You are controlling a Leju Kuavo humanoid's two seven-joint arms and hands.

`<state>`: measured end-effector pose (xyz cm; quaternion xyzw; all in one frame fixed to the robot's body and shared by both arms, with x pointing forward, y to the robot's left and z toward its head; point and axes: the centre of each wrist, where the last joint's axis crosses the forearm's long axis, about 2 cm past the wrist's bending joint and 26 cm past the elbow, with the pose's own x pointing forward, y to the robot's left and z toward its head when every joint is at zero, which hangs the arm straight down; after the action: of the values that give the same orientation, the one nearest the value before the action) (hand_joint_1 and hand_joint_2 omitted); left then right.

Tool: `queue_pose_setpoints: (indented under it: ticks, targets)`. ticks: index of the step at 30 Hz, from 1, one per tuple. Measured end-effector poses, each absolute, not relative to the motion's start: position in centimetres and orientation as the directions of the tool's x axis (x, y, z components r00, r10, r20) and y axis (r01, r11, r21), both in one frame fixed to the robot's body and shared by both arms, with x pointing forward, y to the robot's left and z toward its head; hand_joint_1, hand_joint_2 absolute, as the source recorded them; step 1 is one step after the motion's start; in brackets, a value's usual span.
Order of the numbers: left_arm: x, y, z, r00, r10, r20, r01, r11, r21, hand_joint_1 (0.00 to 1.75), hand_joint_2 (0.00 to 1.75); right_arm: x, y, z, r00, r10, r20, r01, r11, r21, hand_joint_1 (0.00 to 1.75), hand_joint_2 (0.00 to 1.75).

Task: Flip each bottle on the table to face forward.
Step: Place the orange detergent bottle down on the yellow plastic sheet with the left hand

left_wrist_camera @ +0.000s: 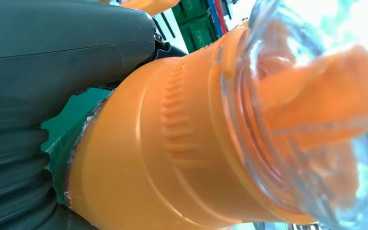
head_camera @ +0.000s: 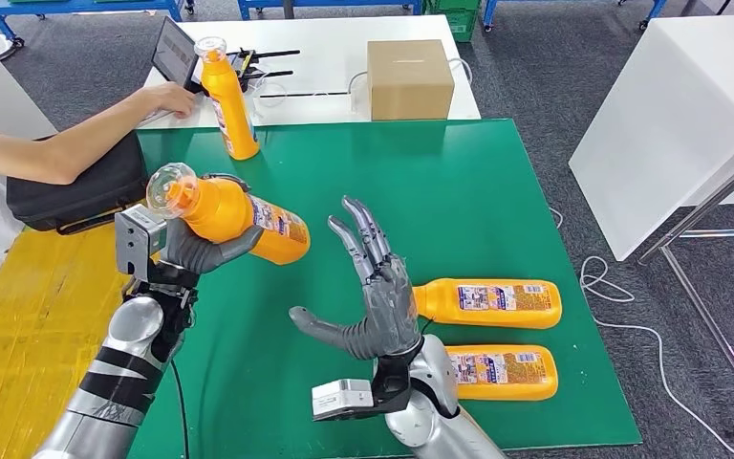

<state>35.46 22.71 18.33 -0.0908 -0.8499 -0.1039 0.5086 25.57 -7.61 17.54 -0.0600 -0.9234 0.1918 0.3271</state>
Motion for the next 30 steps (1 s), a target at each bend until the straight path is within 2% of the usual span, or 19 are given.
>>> queue_pose_setpoints:
  ticks: [11, 17, 26, 28, 30]
  targets:
    - [38.6, 25.7, 20.2, -0.480, -0.226, 0.847, -0.016, 0.968, 0.249, 1.75, 1.75, 25.3, -8.3, 18.7, -0.788, 0.159, 0.595, -0.070, 0.937, -0.343, 0.00, 1.75]
    - [41.0, 27.3, 21.6, -0.414, -0.577, 0.704, -0.300, 0.816, 0.494, 1.75, 1.75, 25.3, -8.6, 19.3, -0.800, 0.143, 0.583, -0.071, 0.942, -0.329, 0.00, 1.75]
    - [42.1, 27.8, 21.4, -0.358, -0.649, 0.672, -0.329, 0.761, 0.560, 1.75, 1.75, 25.2, -8.7, 19.9, -0.811, 0.132, 0.570, -0.070, 0.946, -0.318, 0.00, 1.75]
    - [42.4, 27.8, 21.5, -0.313, -0.715, 0.625, -0.352, 0.699, 0.623, 1.75, 1.75, 25.2, -8.7, 20.0, -0.813, 0.129, 0.568, -0.072, 0.945, -0.318, 0.00, 1.75]
    - [42.9, 27.9, 21.6, -0.234, -0.824, 0.516, -0.380, 0.566, 0.731, 1.75, 1.75, 25.2, -8.7, 20.3, -0.816, 0.126, 0.565, -0.078, 0.943, -0.324, 0.00, 1.75]
